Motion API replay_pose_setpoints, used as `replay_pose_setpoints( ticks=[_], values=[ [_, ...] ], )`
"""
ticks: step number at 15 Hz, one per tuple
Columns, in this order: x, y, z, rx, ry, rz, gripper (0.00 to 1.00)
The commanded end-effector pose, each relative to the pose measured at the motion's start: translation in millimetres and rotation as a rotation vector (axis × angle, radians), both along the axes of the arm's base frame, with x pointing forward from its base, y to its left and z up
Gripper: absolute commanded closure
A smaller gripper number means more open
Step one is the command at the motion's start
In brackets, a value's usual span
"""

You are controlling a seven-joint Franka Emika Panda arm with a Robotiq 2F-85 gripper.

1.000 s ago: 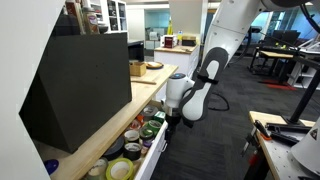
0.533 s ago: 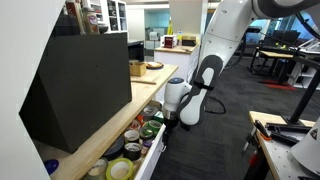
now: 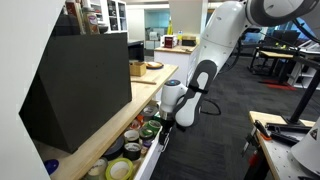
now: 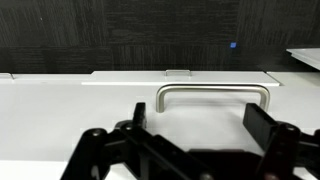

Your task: Slide the cabinet drawer to close

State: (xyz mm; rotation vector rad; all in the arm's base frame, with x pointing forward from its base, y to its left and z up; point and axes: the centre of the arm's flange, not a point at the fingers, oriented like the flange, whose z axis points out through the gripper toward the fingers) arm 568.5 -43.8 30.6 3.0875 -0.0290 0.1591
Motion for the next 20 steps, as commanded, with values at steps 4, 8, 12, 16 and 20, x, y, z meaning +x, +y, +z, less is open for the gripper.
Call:
replay_pose_setpoints(
  ticks=[4,8,12,16,20],
  values=[
    [26,-8,-5,-0.025,-0.051,0.017,0.00],
    [45,-8,-1,-0.028,-0.079,0.024,0.00],
    [67,-7,5,-0.035,-0.119,0.040,0.00],
    [89,-9,10,-0.044,-0.156,0.049,0.00],
    [110,-9,16,-0.044,-0.193,0.056,0.00]
  ],
)
